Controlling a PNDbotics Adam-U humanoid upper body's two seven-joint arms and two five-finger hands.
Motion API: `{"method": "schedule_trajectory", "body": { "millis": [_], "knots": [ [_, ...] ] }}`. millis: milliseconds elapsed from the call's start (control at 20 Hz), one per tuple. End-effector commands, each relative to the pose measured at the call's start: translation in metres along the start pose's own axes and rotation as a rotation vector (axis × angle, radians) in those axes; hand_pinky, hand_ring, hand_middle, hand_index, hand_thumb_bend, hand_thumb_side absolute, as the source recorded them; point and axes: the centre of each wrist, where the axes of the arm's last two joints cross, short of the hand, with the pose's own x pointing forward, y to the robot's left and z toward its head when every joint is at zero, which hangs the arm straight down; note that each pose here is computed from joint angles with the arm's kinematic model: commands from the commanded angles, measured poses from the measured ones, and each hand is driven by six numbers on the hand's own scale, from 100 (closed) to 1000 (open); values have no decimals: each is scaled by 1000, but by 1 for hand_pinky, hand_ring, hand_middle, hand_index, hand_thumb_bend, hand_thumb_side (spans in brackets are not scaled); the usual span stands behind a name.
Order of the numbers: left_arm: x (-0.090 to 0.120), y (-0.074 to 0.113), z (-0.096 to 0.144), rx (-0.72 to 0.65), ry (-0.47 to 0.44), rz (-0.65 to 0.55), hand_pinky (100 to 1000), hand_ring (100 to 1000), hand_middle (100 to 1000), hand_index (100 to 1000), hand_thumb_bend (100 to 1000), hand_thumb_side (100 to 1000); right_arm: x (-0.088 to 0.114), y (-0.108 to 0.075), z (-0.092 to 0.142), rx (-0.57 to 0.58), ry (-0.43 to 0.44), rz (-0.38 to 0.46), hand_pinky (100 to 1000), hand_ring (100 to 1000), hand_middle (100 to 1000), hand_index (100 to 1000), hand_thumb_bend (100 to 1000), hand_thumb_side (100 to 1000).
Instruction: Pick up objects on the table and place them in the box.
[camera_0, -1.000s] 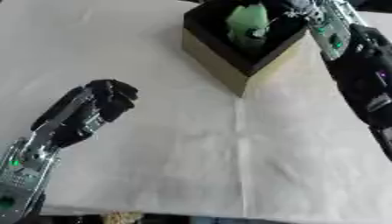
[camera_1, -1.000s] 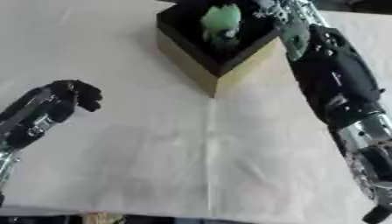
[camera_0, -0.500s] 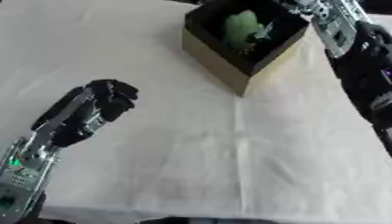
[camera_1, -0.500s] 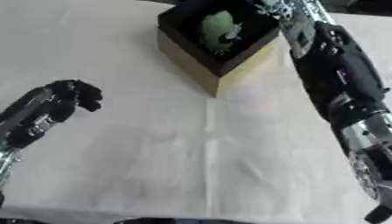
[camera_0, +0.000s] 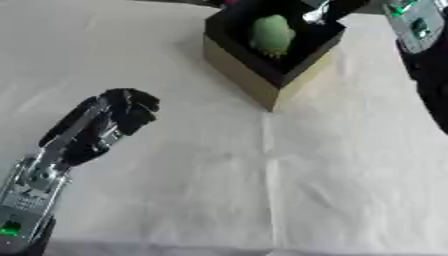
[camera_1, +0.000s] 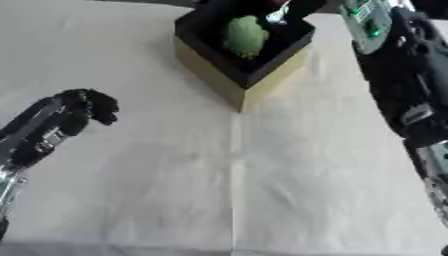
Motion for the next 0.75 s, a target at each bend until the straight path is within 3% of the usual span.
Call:
{"method": "schedule_trajectory", "body": {
  "millis": [50, 250, 300, 400, 750],
  "knots": [
    [3, 9, 4, 45, -1, -28, 680, 655, 643, 746, 698, 861, 18, -38, 17, -133, -91, 26, 713, 774, 798, 828, 592, 384],
    [2, 12, 7, 78, 9, -35, 680, 655, 644, 747, 700, 860, 39, -41, 47, -226, -142, -46, 681, 738, 765, 821, 576, 384],
    [1, 13, 8, 89, 11, -36, 679, 655, 644, 747, 700, 859, 43, -40, 55, -250, -144, -74, 671, 724, 755, 816, 611, 369],
    [1, 15, 10, 113, 15, -37, 678, 655, 644, 746, 701, 856, 51, -34, 70, -287, -141, -131, 660, 707, 741, 811, 567, 382],
    [0, 16, 15, 159, 14, -34, 678, 659, 650, 746, 716, 840, 69, 9, 109, -356, -88, -313, 626, 663, 706, 788, 555, 379]
  ]
}}
